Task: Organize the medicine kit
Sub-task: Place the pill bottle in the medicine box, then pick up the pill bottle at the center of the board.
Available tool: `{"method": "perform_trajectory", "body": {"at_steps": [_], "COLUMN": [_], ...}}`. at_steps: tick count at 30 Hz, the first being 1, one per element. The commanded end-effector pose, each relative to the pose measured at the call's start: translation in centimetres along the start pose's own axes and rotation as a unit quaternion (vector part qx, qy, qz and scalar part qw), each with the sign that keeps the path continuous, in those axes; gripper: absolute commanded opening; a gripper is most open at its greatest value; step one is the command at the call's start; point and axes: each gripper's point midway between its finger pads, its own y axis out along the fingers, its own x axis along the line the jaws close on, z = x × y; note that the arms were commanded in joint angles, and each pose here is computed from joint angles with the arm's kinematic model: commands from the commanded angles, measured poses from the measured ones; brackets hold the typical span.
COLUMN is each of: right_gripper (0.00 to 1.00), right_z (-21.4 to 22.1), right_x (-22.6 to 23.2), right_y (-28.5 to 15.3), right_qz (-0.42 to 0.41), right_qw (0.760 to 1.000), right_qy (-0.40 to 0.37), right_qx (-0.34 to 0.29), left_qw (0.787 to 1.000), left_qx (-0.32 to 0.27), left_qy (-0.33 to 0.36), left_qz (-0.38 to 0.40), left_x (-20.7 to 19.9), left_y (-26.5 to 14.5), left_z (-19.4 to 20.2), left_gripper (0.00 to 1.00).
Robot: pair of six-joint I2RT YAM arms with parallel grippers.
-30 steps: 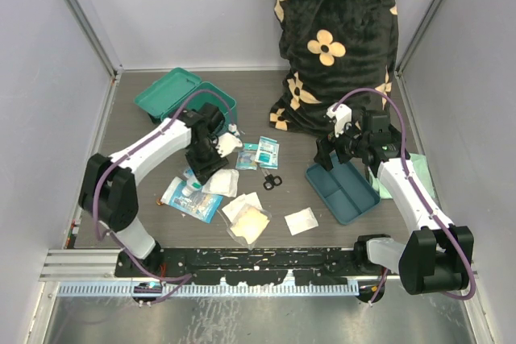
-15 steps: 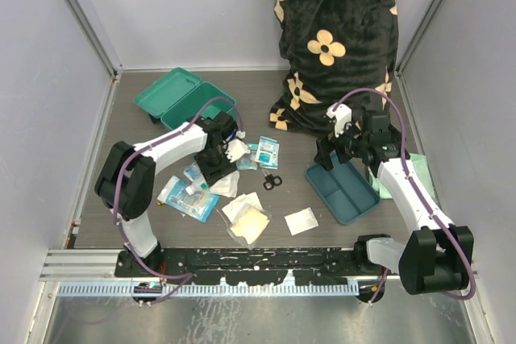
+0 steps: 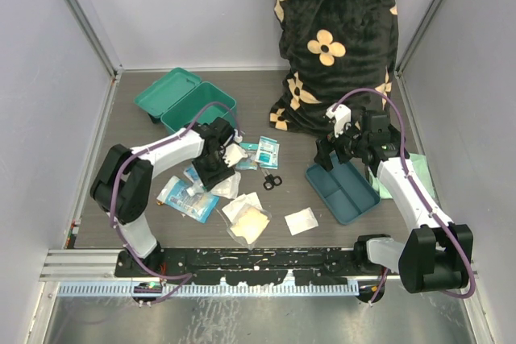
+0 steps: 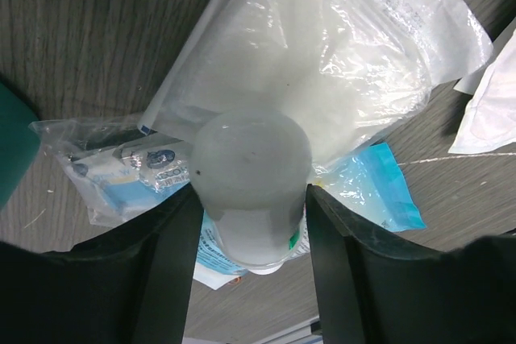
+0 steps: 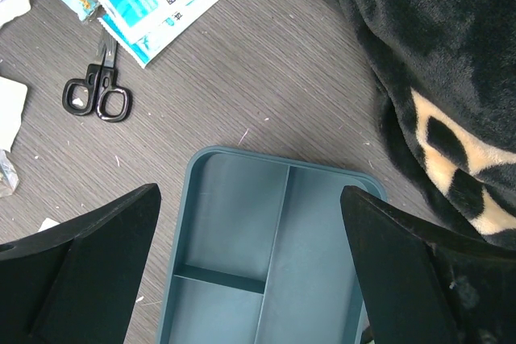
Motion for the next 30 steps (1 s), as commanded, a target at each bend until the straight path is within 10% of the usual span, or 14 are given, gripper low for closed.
{"method": "perform_trajectory", "body": {"at_steps": [1,8,30], "right_gripper": [1.0,1.0,1.0], "right_z": [-0.8,-0.8,-0.8], "right_x": [-0.2,-0.2,-0.1], "right_y": [-0.1,0.0,-0.1], "right_qz": [0.001,-0.002,-0.003], "right_qw": [1.0,1.0,1.0], "right_qy": [-0.01,-0.01,-0.01], "right_qx": [-0.013,-0.011,-0.011], "left_qw": [0.999,0.998,0.974], "left_qx": [-0.042,-0.056,-0.178], "left_qy": [-0.008,-0.013,-0.063], "left_qz": [-0.016,-0.028,-0.126], "left_x": [0.6,1.0,9.9], "left_y": [-1.4,-2.7,-16.9], "left_z": [-1.2,-1.3,-4.8], "left_gripper": [0.5,0.3,0.28]}}
